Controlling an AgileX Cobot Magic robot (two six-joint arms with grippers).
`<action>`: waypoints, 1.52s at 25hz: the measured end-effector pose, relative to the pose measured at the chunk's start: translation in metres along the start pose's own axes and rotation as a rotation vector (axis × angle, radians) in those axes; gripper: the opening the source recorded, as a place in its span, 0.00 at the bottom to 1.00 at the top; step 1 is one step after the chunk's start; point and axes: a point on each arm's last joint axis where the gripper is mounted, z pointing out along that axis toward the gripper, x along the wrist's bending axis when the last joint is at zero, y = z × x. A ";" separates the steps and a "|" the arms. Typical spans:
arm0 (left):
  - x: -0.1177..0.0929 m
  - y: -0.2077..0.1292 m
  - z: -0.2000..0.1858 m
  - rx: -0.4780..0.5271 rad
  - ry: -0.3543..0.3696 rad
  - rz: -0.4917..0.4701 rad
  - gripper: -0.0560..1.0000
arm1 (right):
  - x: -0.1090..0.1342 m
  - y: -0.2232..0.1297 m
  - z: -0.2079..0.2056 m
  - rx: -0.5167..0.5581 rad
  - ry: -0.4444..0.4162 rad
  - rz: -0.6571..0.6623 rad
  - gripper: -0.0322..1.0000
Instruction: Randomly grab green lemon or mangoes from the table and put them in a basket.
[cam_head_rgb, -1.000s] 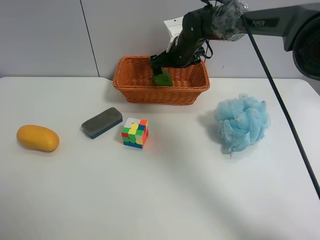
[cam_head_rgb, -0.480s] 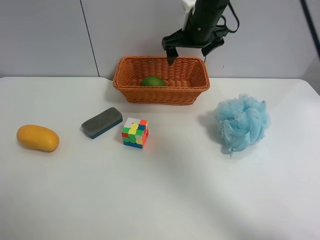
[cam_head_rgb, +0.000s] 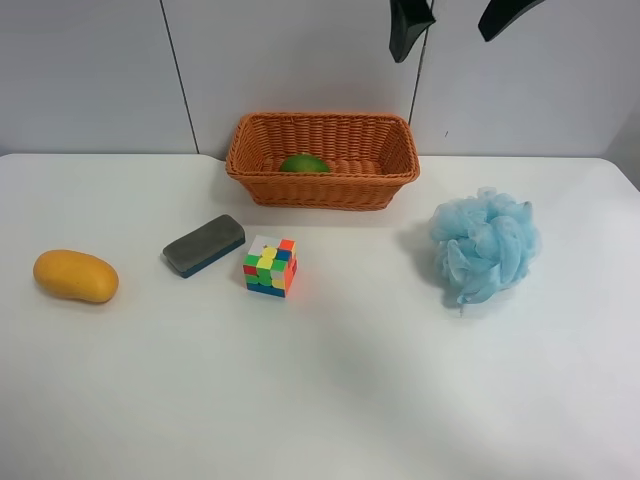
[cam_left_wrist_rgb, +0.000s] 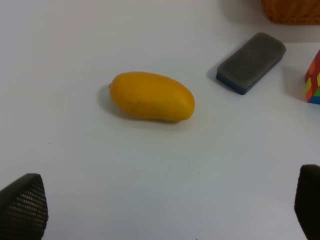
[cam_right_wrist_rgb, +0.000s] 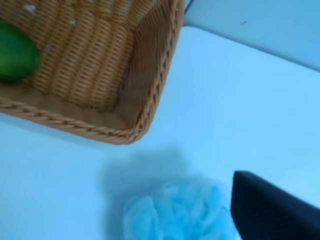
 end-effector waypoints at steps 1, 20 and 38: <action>0.000 0.000 0.000 0.000 0.000 0.000 0.99 | 0.001 -0.007 -0.006 0.003 0.002 -0.012 0.99; 0.000 0.000 0.000 0.000 0.000 0.000 0.99 | -0.021 -0.245 -0.092 0.018 0.005 -0.056 0.99; 0.000 0.000 0.000 0.000 0.000 0.000 0.99 | -0.024 -0.367 -0.090 -0.413 0.114 0.017 0.99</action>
